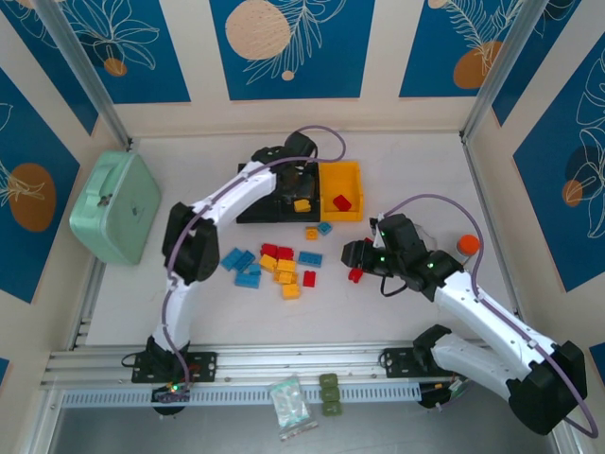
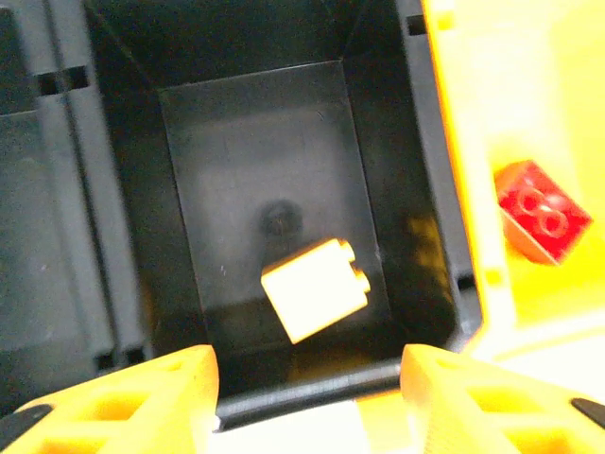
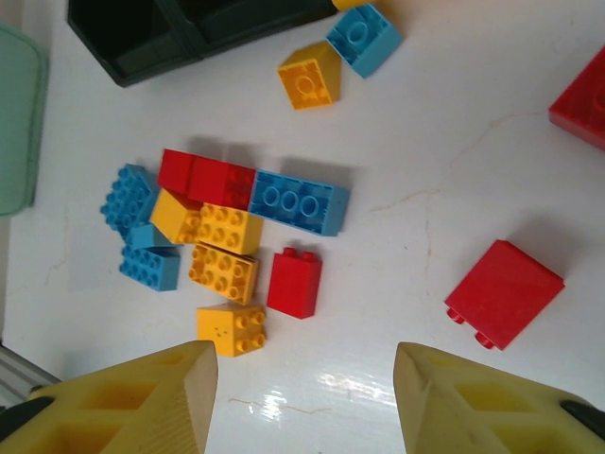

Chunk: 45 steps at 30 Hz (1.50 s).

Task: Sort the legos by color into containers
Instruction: Pick up the lego from the center of the table.

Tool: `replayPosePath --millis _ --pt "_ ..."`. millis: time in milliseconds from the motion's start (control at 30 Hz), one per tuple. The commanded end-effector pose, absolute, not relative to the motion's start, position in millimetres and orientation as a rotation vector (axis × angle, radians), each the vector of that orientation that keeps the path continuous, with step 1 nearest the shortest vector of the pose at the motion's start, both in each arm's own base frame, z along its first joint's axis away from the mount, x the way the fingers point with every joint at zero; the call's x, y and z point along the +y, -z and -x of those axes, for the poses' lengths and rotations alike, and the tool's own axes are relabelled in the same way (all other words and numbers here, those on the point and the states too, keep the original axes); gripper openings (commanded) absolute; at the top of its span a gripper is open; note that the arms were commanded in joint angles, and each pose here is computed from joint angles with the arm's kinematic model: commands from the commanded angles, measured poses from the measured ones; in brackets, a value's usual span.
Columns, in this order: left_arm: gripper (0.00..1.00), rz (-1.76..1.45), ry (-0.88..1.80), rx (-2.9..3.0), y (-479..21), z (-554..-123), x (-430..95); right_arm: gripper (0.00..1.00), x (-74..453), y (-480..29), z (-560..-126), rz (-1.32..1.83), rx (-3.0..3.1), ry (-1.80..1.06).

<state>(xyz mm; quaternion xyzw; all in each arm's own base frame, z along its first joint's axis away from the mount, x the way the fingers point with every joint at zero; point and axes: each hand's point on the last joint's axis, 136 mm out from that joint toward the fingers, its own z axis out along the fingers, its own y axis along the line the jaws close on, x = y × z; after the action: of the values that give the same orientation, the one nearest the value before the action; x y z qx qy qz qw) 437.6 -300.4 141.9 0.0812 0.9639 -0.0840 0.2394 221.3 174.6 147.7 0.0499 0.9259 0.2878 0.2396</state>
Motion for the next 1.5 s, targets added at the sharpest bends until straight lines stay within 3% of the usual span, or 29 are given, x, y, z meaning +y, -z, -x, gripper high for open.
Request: replayPosePath --millis 0,367,567,800,1467 --pt "0.55 -0.267 0.370 2.562 -186.5 -411.3 -298.8 0.53 173.6 -149.1 -222.5 -0.121 2.561 -0.758" --pt "0.58 -0.249 0.626 2.636 -153.9 -283.9 -246.2 0.57 211.3 -135.4 -251.0 0.234 2.613 -0.692" --pt "0.60 -0.175 0.662 2.631 -142.4 -236.1 -211.0 0.57 234.1 -119.0 -271.8 0.365 2.638 -0.683" --pt "0.62 -0.108 0.652 2.656 -125.9 -218.3 -194.9 0.59 252.6 -98.5 -290.3 0.459 2.675 -0.598" --pt "0.62 -0.039 0.649 2.705 -104.1 -209.9 -189.6 0.62 263.0 -37.2 -329.4 0.054 2.745 -0.114"
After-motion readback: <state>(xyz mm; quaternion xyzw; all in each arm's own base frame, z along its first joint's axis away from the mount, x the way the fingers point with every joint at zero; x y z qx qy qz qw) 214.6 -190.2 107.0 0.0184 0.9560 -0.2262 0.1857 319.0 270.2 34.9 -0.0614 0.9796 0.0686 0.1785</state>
